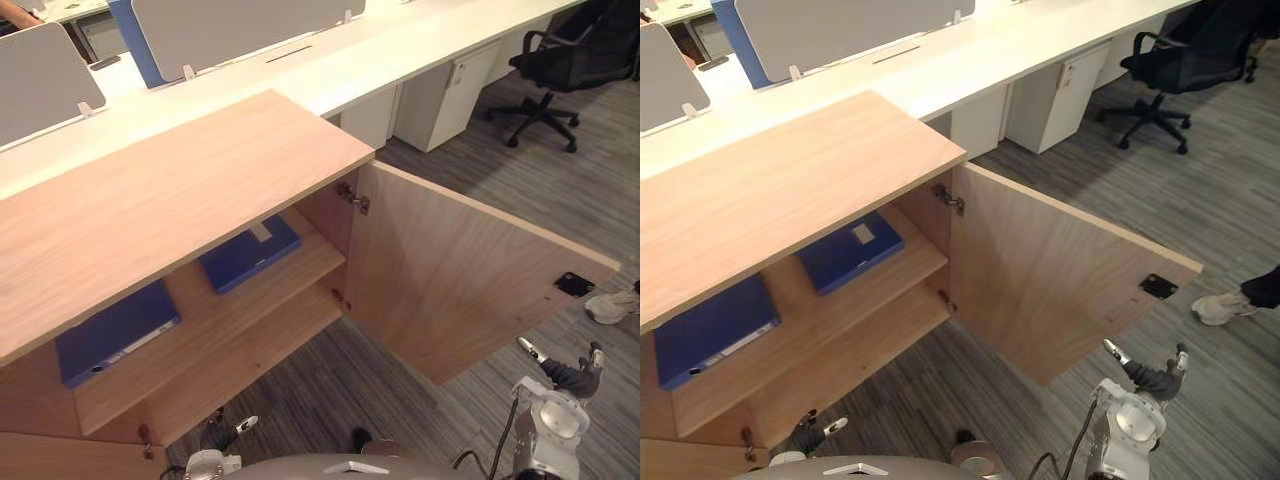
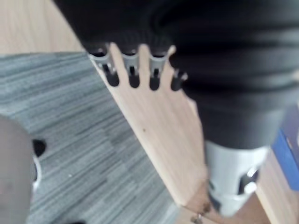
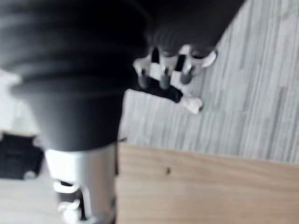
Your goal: Walk over to the cabinet, pick up the folder, carry it to the office cabinet, place the folder inside the office cabinet, then close the office cabinet door
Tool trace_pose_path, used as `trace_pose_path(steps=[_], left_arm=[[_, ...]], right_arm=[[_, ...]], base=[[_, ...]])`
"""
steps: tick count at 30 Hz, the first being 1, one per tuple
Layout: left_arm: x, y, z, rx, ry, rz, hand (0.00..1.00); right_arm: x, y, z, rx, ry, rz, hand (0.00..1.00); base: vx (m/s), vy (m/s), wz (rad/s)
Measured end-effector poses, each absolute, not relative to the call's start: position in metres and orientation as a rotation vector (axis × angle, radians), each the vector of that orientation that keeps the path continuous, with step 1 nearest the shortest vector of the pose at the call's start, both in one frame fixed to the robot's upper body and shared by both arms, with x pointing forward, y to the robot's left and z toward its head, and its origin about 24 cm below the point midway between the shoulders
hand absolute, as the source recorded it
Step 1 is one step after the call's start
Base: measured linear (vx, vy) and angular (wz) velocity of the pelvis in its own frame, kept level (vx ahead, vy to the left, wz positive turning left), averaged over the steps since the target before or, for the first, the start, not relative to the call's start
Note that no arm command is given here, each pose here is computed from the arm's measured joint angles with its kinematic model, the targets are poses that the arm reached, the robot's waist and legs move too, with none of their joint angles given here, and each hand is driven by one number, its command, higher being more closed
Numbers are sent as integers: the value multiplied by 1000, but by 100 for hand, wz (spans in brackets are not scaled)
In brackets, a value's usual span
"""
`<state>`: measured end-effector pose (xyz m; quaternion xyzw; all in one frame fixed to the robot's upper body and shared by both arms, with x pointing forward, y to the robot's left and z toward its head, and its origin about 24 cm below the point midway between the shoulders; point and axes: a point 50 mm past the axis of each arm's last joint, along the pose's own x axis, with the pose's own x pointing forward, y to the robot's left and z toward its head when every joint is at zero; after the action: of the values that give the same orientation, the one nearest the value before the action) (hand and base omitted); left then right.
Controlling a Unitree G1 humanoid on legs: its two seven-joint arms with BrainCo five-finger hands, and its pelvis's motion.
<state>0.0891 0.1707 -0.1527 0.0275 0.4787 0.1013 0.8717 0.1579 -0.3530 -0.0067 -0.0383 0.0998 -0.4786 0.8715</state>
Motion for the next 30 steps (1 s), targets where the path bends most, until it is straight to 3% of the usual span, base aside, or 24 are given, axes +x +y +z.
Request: trace_pose_path(steps=[14, 20, 30], left_arm=[[78, 179, -154, 123, 1023, 137, 0], [74, 187, -153, 158, 1027, 109, 0], [81, 188, -150, 193, 987, 70, 0]], right_arm=[[169, -404, 20, -165, 211, -1034, 0], [185, -415, 37, -283, 232, -910, 0], [220, -405, 47, -496, 297, -646, 0]], base=[[-59, 4, 11], [-42, -12, 8], [-43, -25, -2]])
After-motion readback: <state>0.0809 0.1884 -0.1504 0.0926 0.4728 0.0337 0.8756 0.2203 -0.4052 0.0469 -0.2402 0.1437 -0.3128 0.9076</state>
